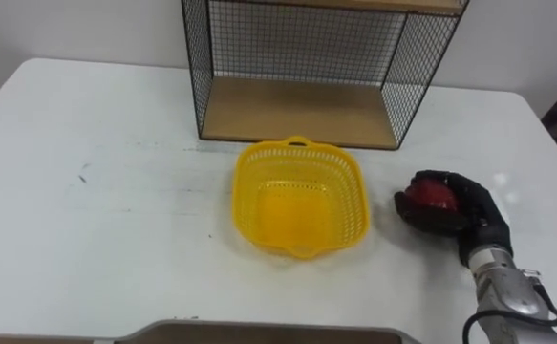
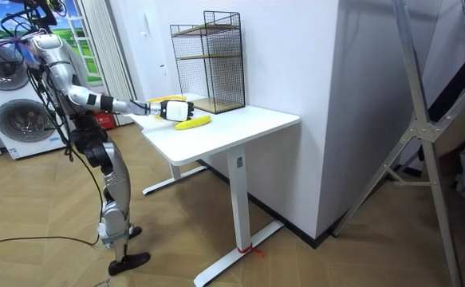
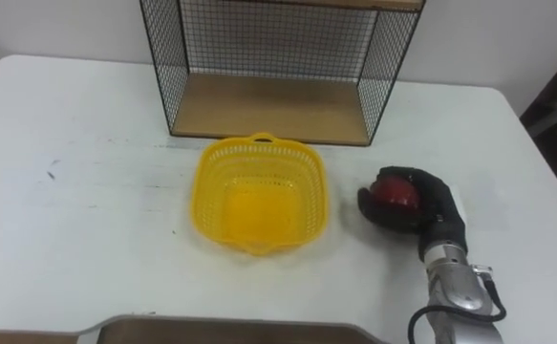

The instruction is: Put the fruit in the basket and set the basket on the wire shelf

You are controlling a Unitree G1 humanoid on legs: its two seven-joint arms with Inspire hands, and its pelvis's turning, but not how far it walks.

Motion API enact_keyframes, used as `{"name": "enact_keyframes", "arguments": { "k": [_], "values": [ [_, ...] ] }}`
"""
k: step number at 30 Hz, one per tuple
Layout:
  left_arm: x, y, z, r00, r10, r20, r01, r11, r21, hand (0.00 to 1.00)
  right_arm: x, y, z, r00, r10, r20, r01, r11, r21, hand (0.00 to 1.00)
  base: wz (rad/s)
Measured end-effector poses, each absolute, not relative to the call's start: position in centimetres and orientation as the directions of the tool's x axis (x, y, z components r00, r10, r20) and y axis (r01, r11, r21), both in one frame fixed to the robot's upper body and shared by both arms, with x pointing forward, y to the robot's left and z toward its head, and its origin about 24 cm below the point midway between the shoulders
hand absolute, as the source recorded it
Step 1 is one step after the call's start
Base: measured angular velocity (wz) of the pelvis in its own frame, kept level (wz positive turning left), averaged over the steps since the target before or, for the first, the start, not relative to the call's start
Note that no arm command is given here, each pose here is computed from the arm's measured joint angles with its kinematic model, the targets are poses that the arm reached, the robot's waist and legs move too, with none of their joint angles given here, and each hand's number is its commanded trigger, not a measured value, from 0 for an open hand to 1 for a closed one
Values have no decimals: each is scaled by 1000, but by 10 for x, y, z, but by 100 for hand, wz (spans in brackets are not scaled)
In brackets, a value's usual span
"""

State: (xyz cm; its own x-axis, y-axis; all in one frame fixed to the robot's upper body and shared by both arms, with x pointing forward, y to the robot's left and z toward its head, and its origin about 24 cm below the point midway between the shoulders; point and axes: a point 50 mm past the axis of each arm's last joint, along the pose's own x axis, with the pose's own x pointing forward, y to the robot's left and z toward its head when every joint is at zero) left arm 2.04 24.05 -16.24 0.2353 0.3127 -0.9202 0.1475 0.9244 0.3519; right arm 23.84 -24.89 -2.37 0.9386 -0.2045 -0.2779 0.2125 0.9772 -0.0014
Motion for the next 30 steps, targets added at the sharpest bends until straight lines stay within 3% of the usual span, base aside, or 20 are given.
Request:
{"name": "enact_keyframes", "arguments": {
  "k": [18,30],
  "values": [
    [10,235,-166,218,288,-933,158,932,325,0,244,-223,38,993,-116,-4,116,983,141,100,-3],
    [19,234,-165,243,282,-928,174,928,328,0,248,-192,53,996,76,57,-65,982,-175,100,0]
  ]
}}
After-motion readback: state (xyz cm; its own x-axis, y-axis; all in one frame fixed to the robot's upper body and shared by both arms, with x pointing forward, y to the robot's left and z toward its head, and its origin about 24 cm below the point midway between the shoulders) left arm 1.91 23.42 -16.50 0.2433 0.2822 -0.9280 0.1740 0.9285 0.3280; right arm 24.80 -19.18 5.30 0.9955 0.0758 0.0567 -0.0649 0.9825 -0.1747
